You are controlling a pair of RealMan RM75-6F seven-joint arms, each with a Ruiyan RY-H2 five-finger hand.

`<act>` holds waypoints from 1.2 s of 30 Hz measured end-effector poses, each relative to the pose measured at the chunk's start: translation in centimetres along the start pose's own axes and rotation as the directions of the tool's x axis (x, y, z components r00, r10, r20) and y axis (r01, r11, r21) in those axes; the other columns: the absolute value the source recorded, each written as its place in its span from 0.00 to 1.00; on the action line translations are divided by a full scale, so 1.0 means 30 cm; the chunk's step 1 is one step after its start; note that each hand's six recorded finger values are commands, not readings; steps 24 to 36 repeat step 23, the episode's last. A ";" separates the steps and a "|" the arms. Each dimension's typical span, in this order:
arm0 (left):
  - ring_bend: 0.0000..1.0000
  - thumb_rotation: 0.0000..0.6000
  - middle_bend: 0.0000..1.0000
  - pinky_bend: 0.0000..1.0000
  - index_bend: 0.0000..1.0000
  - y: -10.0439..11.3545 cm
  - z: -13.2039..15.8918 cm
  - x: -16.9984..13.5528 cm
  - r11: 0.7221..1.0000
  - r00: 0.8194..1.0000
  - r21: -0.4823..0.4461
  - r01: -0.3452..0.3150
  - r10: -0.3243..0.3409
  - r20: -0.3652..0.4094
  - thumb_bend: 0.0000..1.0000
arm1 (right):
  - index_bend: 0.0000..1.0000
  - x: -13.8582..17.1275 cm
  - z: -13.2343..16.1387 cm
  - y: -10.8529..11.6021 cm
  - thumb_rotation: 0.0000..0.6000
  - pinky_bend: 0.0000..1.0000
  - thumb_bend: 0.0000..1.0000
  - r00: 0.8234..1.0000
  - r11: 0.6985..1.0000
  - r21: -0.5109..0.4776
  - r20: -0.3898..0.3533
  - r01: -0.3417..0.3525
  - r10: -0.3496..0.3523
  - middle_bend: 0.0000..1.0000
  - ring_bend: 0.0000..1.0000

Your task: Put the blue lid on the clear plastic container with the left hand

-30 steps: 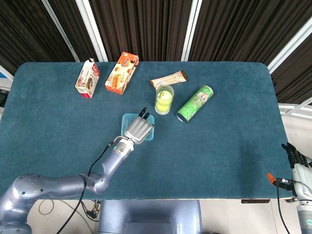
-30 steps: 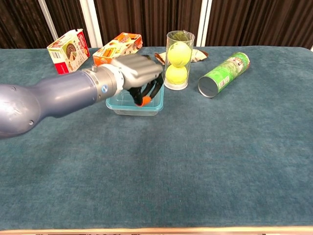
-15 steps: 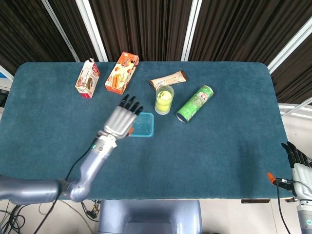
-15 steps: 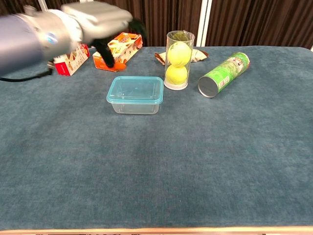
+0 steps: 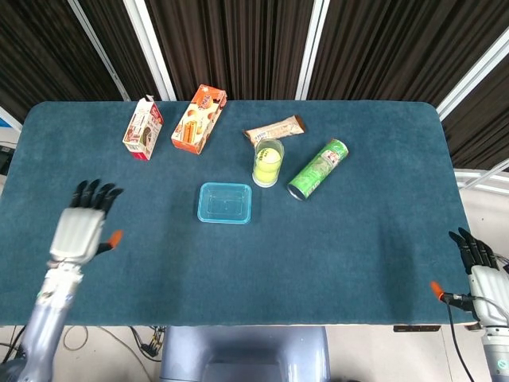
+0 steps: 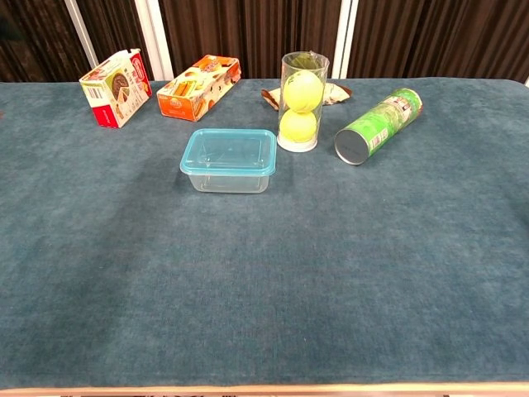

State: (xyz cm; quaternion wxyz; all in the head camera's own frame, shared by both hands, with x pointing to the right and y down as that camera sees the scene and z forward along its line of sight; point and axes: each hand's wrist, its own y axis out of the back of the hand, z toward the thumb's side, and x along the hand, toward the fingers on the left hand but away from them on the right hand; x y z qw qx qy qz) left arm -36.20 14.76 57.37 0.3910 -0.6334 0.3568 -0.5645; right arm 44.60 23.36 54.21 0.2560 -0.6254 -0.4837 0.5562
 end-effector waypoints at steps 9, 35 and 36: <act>0.00 1.00 0.08 0.00 0.14 -0.069 -0.245 -0.239 0.994 0.987 -0.091 -0.054 0.039 -0.159 0.27 | 0.10 -0.005 0.010 -0.001 1.00 0.00 0.29 0.999 0.999 0.026 -0.026 0.021 -0.021 0.00 0.00; 0.00 1.00 0.07 0.00 0.14 -0.062 -0.329 -0.288 0.984 0.975 -0.154 -0.094 0.060 -0.213 0.27 | 0.10 -0.002 0.017 -0.005 1.00 0.00 0.29 0.999 0.999 0.041 -0.039 0.012 -0.010 0.00 0.00; 0.00 1.00 0.07 0.00 0.14 -0.062 -0.329 -0.288 0.984 0.975 -0.154 -0.094 0.060 -0.213 0.27 | 0.10 -0.002 0.017 -0.005 1.00 0.00 0.29 0.999 0.999 0.041 -0.039 0.012 -0.010 0.00 0.00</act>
